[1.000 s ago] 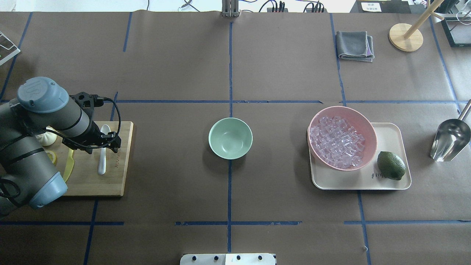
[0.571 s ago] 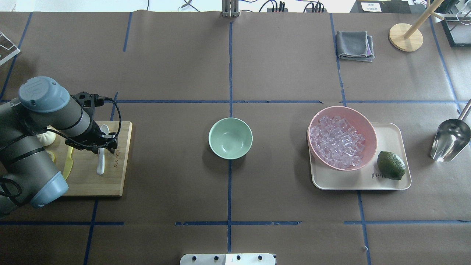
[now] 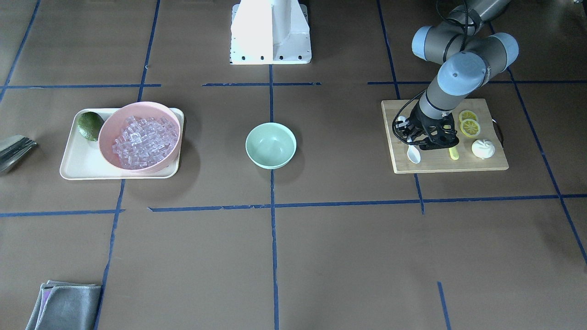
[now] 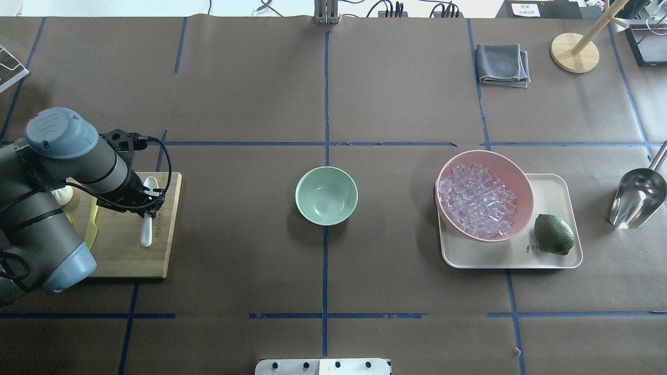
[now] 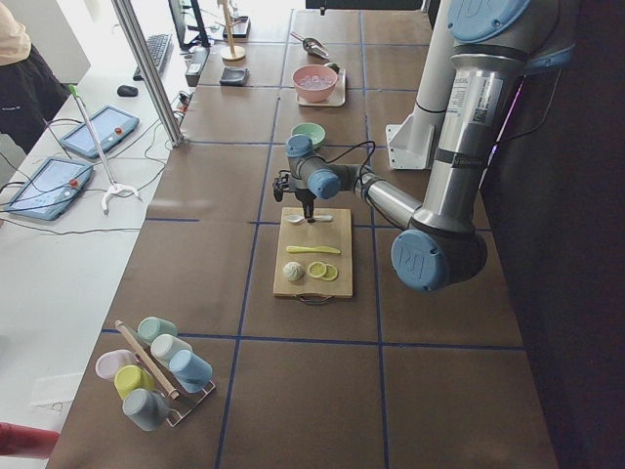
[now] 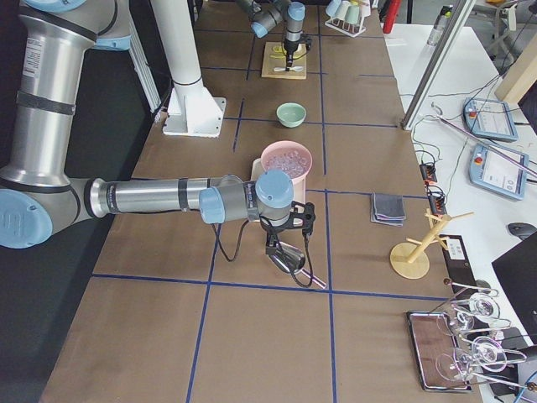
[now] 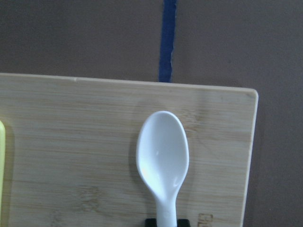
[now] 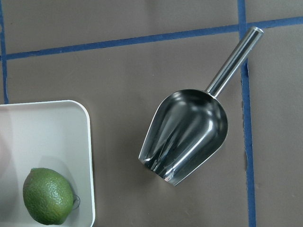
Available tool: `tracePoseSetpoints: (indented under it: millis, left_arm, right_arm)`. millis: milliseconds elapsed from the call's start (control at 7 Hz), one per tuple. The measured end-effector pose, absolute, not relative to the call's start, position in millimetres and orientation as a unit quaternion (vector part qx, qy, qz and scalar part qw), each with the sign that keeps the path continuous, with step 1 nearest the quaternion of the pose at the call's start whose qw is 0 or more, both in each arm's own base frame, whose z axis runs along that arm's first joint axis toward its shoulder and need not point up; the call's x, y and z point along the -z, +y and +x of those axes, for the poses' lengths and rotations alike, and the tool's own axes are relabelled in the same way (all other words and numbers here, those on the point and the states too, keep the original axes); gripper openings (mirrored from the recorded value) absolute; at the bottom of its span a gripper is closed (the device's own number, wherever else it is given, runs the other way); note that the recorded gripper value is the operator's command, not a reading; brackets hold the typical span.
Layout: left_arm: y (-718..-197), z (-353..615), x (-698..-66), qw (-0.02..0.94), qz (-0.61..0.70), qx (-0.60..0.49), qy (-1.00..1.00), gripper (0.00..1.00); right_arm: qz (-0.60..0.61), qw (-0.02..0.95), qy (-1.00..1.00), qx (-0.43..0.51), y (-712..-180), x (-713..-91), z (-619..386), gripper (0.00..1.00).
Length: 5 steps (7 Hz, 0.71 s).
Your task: Put spoon and ice into bowl
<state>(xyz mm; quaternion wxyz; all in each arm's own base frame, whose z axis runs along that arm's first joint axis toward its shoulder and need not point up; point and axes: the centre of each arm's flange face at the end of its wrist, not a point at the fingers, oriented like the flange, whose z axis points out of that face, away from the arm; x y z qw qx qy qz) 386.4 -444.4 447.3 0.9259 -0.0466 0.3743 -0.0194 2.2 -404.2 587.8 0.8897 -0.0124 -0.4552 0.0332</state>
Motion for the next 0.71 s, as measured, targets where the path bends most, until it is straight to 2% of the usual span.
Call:
tracePoseSetpoints:
  millis: [429, 714]
  left_arm:
    - [-443, 383, -412, 0.917, -0.031, 0.02, 0.398, 0.0]
    - [-454, 399, -329, 0.893, -0.019, 0.053, 0.447, 0.0]
  right_arm:
    - [-0.012, 0.89, -0.455, -0.033, -404, -588, 2, 1.0]
    - [-0.013, 0.89, -0.455, -0.033, -404, -588, 2, 0.99]
